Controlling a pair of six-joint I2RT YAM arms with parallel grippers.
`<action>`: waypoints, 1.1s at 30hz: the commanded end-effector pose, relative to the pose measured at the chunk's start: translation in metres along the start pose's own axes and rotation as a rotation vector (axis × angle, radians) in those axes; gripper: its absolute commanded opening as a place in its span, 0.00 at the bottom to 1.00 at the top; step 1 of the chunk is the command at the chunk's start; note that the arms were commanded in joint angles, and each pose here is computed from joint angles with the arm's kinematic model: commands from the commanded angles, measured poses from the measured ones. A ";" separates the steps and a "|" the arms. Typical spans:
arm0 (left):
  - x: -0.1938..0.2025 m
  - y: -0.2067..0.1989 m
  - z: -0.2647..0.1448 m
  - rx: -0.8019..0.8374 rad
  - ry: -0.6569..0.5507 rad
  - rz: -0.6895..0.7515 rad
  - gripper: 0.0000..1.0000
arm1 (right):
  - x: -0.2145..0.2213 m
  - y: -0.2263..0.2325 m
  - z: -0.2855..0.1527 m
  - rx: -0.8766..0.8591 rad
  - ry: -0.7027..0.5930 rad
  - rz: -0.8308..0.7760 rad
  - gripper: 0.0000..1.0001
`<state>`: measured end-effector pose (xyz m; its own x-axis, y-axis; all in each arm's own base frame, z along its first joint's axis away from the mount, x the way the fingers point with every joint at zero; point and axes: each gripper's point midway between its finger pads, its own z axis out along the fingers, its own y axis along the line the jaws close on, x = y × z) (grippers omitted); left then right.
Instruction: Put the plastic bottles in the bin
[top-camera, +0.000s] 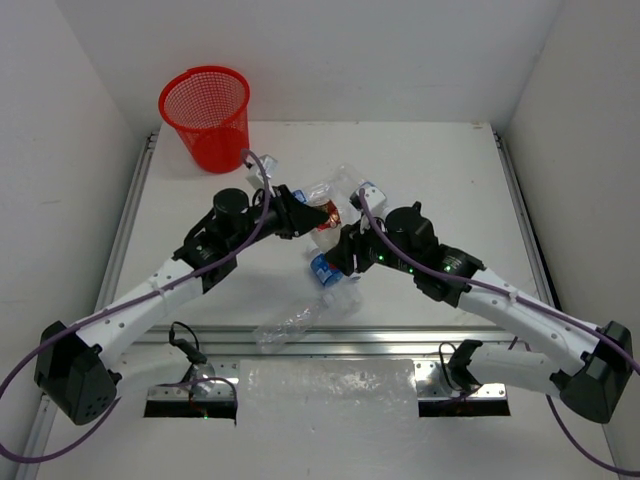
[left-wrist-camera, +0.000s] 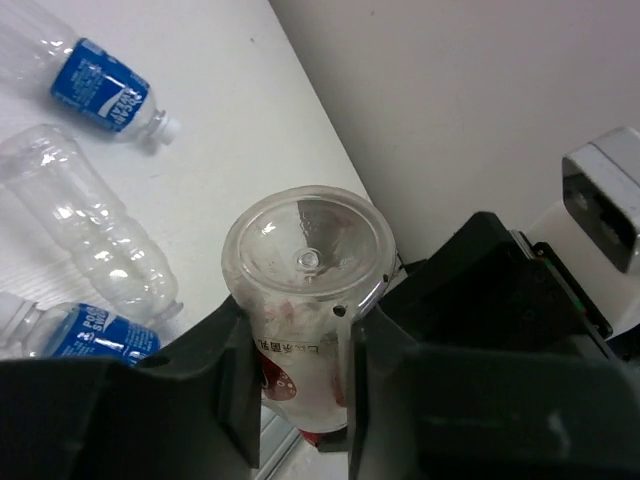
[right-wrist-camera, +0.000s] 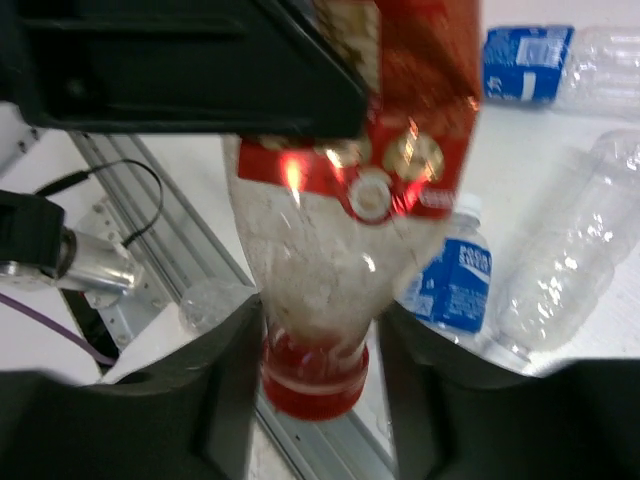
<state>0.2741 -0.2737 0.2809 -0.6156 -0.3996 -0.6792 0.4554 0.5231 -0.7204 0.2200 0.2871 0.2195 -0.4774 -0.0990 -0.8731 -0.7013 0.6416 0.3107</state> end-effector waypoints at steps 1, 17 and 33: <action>-0.025 -0.042 0.001 0.135 -0.037 0.061 0.00 | -0.047 0.023 -0.006 -0.091 -0.155 -0.033 0.55; -0.317 0.198 -0.120 -0.914 -0.786 -0.323 0.00 | 0.029 -0.096 -0.105 0.575 -0.073 0.032 0.99; -0.459 0.229 -0.103 -0.891 -0.971 -0.087 1.00 | 0.081 -0.084 -0.075 0.438 0.070 0.039 0.99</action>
<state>0.6235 0.0971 0.3436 0.1153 -0.6805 -0.7237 -0.5011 0.5892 -0.6338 0.1950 0.1535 0.1448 -0.5585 -0.1283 -0.8195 -0.3715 0.9221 0.1088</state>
